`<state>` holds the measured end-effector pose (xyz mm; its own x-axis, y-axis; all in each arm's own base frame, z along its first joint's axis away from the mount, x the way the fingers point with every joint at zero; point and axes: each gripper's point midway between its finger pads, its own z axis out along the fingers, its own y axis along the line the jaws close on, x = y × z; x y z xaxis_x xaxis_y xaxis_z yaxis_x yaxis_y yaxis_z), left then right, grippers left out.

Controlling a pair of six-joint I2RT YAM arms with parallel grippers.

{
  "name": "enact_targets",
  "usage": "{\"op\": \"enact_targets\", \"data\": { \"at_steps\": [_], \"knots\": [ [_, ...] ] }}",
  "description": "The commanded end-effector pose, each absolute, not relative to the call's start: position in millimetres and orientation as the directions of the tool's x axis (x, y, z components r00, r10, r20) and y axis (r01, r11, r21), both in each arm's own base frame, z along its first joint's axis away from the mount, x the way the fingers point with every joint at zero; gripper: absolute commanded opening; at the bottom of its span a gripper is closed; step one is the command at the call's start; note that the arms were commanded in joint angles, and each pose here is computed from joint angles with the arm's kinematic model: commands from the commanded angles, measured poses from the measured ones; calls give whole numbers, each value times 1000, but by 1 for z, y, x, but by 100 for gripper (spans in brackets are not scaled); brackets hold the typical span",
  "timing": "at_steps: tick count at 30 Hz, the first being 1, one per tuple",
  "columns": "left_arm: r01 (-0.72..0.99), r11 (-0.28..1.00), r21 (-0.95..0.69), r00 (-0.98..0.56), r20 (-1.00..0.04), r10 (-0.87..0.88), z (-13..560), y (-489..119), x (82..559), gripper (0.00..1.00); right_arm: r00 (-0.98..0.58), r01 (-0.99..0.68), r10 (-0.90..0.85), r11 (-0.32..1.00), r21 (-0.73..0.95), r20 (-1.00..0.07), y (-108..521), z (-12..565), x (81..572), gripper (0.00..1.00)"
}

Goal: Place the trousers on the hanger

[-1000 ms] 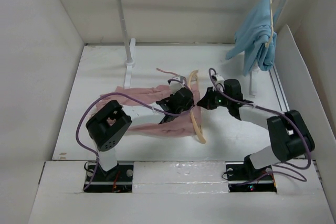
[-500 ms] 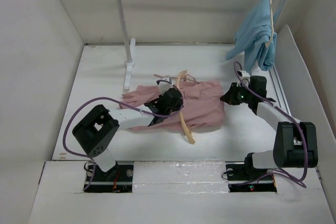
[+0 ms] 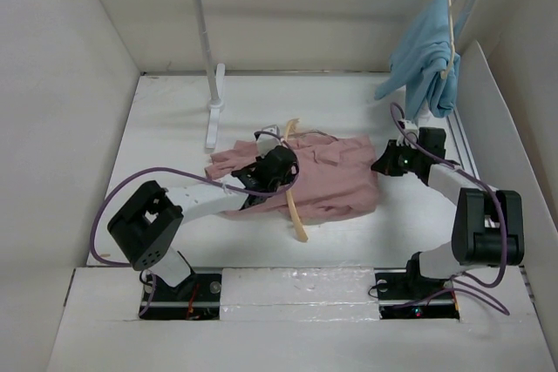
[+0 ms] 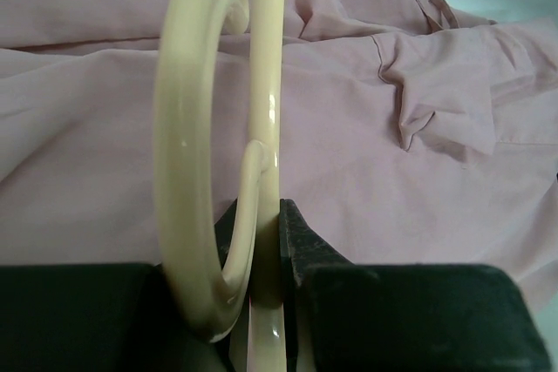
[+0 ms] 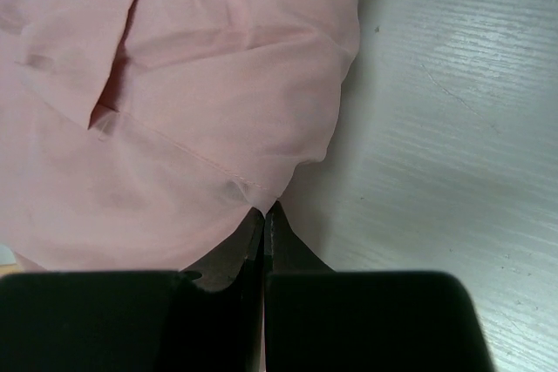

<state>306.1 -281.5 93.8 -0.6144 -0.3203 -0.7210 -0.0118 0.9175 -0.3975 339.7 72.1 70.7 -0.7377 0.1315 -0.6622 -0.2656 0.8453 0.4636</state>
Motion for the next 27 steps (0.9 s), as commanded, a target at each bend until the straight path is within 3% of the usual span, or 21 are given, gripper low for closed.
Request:
{"op": "enact_targets", "data": {
  "at_steps": [1,6,11,14,15,17,18,19,20,25,27],
  "knots": [
    [-4,963,-271,-588,-778,-221,109,-267,306,0,-690,-308,103,854,420,-717,67,83,354,0],
    [19,958,-286,-549,-804,-229,146,-284,310,0,-705,-302,104,851,429,-701,68,77,351,0],
    [38,948,-316,-501,-827,-255,183,-295,312,0,-701,-312,102,847,431,-706,72,83,343,12],
    [69,942,-329,-484,-837,-257,201,-304,309,0,-694,-340,90,833,436,-714,81,97,335,36],
    [70,937,-342,-479,-835,-269,209,-307,310,0,-688,-344,89,834,432,-720,81,103,333,50],
    [70,938,-340,-480,-836,-267,218,-306,310,0,-654,-369,78,835,407,-752,84,131,325,60],
    [77,935,-345,-484,-833,-268,240,-307,309,0,-600,-383,71,849,364,-797,81,171,314,72],
    [77,935,-346,-483,-833,-269,241,-307,308,0,-599,-384,71,849,364,-797,81,171,314,72],
    [94,916,-390,-460,-833,-307,273,-312,311,0,-572,-403,63,847,347,-818,85,188,308,78],
    [164,898,-409,-429,-849,-308,340,-317,301,0,-365,-552,117,772,315,-924,123,302,252,81],
    [179,890,-420,-426,-848,-314,359,-321,301,0,-344,-636,113,702,320,-932,147,318,231,81]
  ]
}}
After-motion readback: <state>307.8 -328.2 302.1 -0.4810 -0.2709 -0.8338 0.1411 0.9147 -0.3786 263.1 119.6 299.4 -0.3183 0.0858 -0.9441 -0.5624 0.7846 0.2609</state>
